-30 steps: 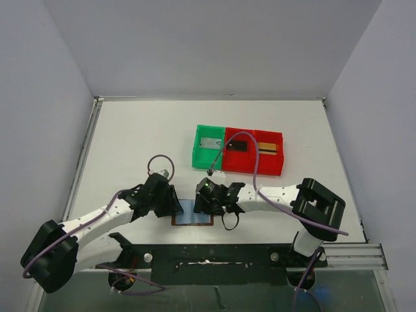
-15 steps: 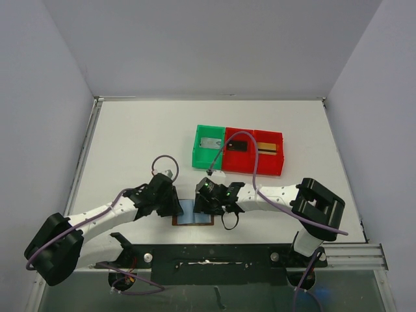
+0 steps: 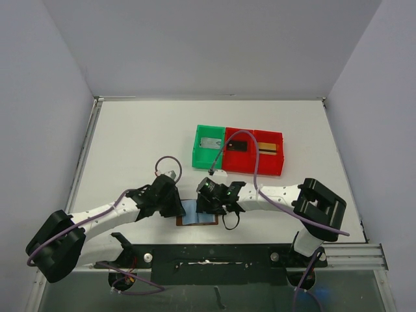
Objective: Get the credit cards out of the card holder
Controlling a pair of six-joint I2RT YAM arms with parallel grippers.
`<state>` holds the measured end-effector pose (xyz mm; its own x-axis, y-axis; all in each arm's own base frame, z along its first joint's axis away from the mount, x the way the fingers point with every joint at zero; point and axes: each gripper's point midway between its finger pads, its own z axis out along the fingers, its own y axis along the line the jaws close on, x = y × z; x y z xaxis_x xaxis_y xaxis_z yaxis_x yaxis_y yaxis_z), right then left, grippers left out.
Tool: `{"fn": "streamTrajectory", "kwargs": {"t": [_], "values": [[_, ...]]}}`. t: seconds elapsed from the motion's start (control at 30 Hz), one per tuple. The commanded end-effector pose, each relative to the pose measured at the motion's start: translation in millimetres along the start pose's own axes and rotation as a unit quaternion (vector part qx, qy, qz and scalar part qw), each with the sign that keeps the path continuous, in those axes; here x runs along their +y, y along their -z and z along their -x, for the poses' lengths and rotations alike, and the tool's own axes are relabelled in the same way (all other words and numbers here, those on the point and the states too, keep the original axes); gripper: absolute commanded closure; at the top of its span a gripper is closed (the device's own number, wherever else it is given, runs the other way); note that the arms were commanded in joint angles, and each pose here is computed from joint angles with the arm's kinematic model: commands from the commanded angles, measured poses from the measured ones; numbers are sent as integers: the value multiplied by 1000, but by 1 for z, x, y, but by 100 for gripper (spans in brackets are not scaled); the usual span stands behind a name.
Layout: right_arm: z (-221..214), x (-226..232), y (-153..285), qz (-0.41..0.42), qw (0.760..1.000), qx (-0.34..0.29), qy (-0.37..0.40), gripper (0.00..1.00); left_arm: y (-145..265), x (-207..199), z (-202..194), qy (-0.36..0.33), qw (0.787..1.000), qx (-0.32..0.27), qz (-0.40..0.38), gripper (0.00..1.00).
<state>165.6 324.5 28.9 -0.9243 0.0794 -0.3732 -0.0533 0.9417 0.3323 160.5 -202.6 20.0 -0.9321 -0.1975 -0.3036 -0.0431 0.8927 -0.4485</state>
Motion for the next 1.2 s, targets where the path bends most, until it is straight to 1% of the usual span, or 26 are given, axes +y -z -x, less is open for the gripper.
{"fn": "streamTrajectory", "kwargs": {"t": [0.0,0.2,0.4,0.47,0.57,0.63,0.7,0.77,0.87,0.93,1.0,1.03,1.1,1.17], "values": [[9,-3,14,-12,1000,-24,2,42,-2,-6,-2,1,1000,1,-15,83],[7,-5,11,-27,999,-21,7,42,-2,-7,-2,-2,1000,3,-13,83],[10,-15,16,-60,998,-26,12,41,-2,-7,-2,-2,1000,3,-15,84],[9,-14,15,-56,998,-28,12,39,-2,-10,-2,-5,1000,4,-24,84],[2,-2,7,-13,1000,-8,11,39,0,-26,-1,-16,998,6,-60,84],[0,8,4,27,1000,-1,14,42,3,-36,2,-20,997,2,-76,81],[4,16,6,50,999,-4,17,46,8,-42,8,-19,996,-9,-81,80],[10,17,9,57,998,-9,12,49,11,-44,11,-17,996,-16,-83,80],[17,16,14,72,997,-15,3,56,12,-44,12,-17,996,-19,-83,79],[21,12,20,66,998,-23,-1,56,11,-40,10,-16,997,-15,-73,78],[26,2,25,43,998,-34,-3,52,11,-34,10,-14,998,-15,-58,74],[29,-4,28,27,999,-38,-2,48,12,-31,11,-14,999,-17,-49,72],[38,-15,37,2,998,-55,0,37,17,-27,14,-13,999,-24,-31,63],[53,-25,50,-12,997,-79,-1,30,26,-25,22,-13,999,-41,-19,55]]}}
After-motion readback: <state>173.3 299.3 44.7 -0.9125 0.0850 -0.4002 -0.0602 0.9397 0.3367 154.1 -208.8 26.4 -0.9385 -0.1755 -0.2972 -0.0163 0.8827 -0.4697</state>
